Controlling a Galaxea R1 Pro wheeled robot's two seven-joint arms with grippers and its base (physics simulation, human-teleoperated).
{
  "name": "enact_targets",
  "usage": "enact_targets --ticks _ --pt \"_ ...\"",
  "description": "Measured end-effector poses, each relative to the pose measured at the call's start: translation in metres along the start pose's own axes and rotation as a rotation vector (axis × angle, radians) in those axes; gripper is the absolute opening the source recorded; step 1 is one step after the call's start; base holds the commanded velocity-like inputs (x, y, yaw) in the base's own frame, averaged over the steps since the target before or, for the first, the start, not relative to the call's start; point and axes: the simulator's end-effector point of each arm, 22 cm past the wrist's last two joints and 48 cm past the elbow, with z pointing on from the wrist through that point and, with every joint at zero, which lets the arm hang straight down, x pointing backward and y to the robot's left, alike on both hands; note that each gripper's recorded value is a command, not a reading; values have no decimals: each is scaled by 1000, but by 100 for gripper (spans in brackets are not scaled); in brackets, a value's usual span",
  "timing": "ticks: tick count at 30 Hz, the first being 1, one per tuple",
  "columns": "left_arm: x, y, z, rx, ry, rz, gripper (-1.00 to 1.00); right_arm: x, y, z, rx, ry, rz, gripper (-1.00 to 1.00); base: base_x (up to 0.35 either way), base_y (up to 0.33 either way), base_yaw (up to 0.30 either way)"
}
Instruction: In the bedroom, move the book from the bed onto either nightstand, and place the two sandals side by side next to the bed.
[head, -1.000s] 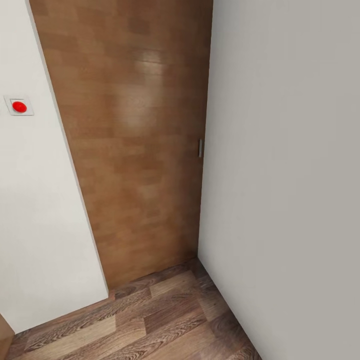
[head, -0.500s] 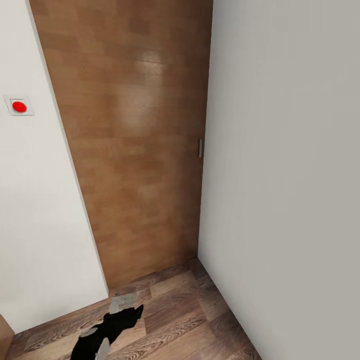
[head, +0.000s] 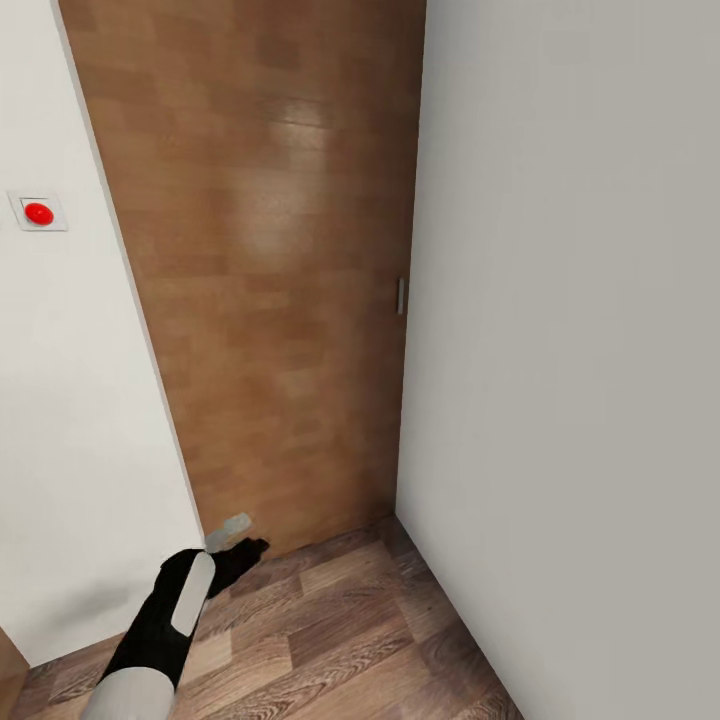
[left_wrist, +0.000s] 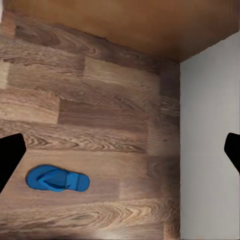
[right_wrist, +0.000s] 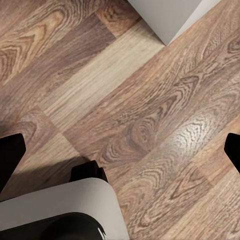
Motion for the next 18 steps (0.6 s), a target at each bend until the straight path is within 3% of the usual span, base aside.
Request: enact_targets --ticks 1,2,3,7,10,18 --pt "-6 14 0 -23 -11 -79 100 0 0 0 0 0 0 100 0 0 0" --pt "-8 20 -1 -29 -16 -121 100 0 0 0 0 0 0 100 0 0 0" --pt "-14 31 -1 -35 -32 -225 100 0 0 0 0 0 -1 100 0 0 0" --pt "-22 40 -1 -28 -71 -392 100 0 0 0 0 1 0 100 0 0 0" --pt "-12 45 5 -42 -69 -443 100 1 0 0 0 1 0 100 0 0 0" --pt "20 58 20 -85 -31 -495 100 0 0 0 0 1 0 100 0 0 0"
